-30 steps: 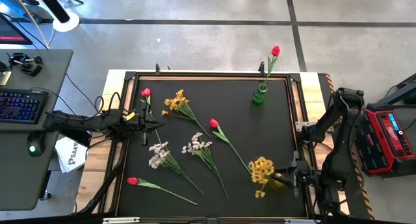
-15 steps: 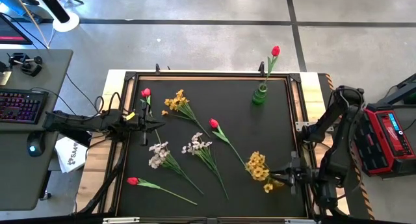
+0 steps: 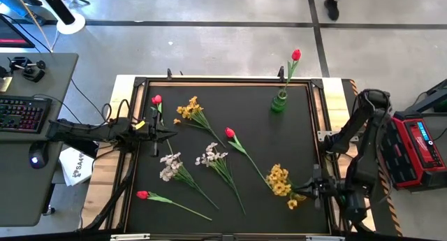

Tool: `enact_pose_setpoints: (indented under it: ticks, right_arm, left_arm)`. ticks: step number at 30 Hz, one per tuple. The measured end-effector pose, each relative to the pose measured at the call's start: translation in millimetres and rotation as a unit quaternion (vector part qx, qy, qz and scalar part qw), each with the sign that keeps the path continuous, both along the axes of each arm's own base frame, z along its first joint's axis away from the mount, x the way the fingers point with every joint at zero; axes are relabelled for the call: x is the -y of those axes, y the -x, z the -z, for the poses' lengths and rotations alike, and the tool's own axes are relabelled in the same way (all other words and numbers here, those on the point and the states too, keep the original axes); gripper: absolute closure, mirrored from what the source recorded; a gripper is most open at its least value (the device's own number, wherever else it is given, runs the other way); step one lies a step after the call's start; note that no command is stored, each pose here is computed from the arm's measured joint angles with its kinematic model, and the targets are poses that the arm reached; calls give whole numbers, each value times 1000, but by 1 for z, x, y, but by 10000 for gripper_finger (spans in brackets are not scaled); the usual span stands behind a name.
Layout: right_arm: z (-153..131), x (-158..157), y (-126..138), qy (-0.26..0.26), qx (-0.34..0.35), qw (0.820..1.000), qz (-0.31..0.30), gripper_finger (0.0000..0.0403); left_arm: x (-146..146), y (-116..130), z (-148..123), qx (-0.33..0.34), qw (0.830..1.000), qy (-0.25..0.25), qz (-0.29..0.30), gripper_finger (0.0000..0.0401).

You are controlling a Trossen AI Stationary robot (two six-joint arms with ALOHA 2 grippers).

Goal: Sort flowers into vase by color
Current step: Put the right yellow flowers into the yellow vase

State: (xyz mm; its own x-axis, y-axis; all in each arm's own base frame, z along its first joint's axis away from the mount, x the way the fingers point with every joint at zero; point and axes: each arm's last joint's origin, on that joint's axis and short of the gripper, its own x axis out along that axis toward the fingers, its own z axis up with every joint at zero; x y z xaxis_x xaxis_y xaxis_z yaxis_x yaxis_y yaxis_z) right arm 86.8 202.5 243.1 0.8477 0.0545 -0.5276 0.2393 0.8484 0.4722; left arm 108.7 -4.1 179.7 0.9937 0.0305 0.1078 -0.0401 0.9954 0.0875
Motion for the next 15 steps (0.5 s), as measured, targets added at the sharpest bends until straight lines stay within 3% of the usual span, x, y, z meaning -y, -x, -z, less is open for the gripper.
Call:
enact_pose_setpoints:
  ticks: [9, 15]
  right_arm:
    - [-8, 4, 4, -94, -56, 994, 1, 403]
    - [-29, -16, 1, -109, -45, 993, -16, 403]
  left_arm:
    - [0, 0, 0, 0, 1000, 0, -3, 401]
    - [-1, 0, -4, 1, 1000, -4, -13, 401]
